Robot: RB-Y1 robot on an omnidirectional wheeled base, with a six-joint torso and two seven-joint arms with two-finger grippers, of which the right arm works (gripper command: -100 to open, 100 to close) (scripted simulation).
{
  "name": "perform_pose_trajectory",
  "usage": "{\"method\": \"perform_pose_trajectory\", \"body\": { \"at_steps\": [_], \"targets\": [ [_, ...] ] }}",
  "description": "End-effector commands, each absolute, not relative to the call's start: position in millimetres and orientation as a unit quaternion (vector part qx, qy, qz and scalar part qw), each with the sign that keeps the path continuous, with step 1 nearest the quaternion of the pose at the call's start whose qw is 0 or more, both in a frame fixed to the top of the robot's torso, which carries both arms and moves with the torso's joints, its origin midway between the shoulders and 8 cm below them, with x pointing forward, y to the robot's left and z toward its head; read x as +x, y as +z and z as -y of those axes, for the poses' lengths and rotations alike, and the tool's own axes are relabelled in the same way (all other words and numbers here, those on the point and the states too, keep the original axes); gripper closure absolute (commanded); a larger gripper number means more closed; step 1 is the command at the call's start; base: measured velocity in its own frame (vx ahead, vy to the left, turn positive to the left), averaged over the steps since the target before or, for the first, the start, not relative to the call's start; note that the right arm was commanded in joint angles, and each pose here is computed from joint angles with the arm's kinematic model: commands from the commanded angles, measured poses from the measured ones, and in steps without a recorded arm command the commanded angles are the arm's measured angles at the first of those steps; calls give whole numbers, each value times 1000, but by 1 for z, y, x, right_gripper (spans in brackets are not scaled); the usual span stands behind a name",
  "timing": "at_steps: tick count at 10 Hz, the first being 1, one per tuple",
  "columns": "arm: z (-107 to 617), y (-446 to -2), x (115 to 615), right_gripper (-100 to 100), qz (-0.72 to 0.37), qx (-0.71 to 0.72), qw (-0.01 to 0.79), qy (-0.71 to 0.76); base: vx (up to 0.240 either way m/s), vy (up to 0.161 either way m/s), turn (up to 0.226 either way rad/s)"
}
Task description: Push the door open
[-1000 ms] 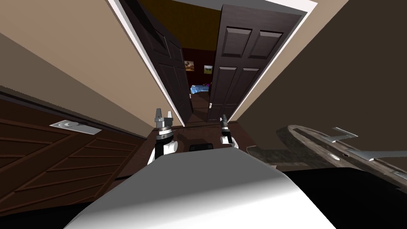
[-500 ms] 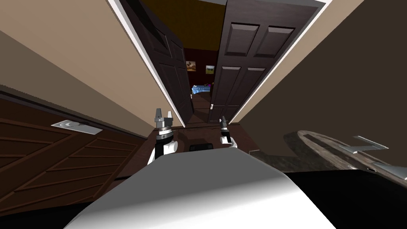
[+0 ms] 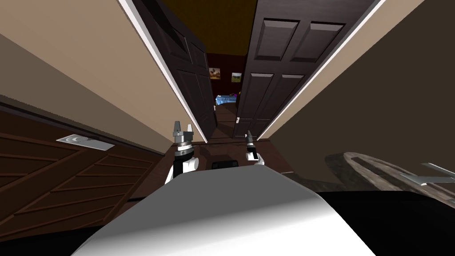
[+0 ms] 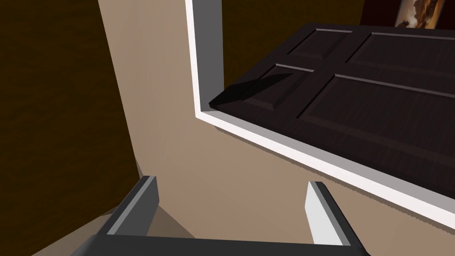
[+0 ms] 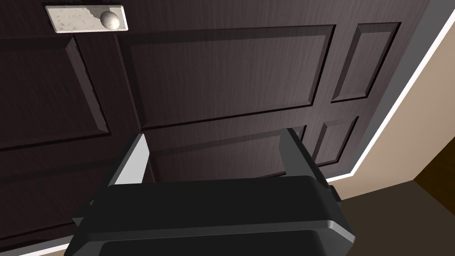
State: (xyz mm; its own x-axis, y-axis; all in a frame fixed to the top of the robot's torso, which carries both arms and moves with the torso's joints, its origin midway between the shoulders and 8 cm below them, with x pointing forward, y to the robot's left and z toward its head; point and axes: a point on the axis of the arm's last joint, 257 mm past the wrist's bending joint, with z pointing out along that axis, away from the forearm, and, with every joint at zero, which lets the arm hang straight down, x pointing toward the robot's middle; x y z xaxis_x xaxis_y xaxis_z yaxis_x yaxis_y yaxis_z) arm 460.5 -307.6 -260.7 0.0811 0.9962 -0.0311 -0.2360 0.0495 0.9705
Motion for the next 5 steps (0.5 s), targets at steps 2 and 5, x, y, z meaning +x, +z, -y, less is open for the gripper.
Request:
{"method": "perform_pose_trajectory", "body": {
  "at_steps": [2,5],
  "targets": [
    [312,-275,464,-100,-431,453,580,522,84,-25,55],
    [316,-290,466,-100,-437,462,574,516,65,-9,35]
  ]
}}
